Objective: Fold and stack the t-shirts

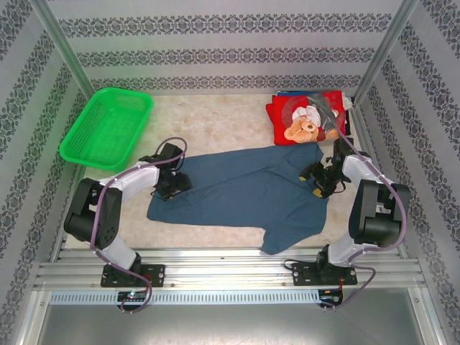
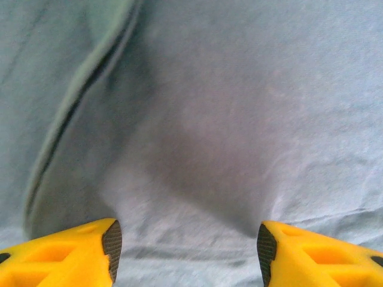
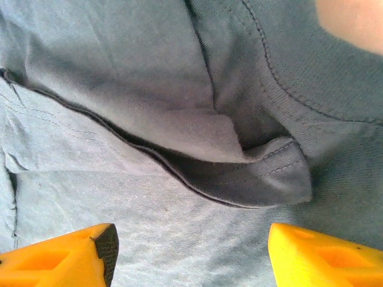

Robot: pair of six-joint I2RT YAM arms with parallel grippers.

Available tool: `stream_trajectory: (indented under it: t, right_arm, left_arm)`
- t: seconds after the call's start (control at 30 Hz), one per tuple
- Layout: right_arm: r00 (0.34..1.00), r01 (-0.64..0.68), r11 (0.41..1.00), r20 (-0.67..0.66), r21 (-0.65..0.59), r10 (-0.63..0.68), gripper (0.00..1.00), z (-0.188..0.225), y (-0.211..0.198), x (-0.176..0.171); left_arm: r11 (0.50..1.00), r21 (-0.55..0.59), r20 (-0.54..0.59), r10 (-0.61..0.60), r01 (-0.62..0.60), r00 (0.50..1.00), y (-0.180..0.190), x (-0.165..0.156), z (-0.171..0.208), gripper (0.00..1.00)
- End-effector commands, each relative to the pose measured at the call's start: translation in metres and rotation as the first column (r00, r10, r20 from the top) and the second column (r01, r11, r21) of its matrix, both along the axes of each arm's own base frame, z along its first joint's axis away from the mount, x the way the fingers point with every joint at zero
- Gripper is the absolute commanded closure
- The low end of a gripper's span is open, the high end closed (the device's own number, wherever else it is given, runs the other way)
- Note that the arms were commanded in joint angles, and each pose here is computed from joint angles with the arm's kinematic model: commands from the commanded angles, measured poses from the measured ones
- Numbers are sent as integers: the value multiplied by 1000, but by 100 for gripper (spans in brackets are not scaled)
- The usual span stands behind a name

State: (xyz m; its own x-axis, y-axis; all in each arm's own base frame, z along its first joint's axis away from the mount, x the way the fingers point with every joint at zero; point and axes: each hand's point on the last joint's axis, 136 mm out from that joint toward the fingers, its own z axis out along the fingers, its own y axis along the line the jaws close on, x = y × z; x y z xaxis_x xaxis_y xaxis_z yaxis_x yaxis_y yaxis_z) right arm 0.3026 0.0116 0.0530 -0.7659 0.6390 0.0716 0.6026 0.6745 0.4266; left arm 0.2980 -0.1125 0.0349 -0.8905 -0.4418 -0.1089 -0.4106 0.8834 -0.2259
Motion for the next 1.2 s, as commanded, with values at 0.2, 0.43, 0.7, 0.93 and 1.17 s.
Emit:
stream_trajectory:
  t: [0.2,0.43,0.7,0.93,1.17]
  right_arm:
    - [999,-8,1000,35,13,7,33,18,1,4]
    - [999,-21,1000,42,6,21,33,21,1,6]
    - [998,-26,1000,53,2,26,33,24,0,8]
    - [998,-37,999,56,-4,37,32,27,0,8]
    - [997,-40,999,66,-1,40,30,29,1,9]
  left_arm:
    - [994,106,-69,36,-29,997,22,-30,22,37]
    - [995,97,-99,43,-33,994,19,-30,7,40]
    - [992,122,-131,49,-33,990,21,-28,-4,59]
    - [988,151,-154,67,-43,986,31,-39,-4,57]
    - [983,177,-135,83,-58,987,43,-46,9,50]
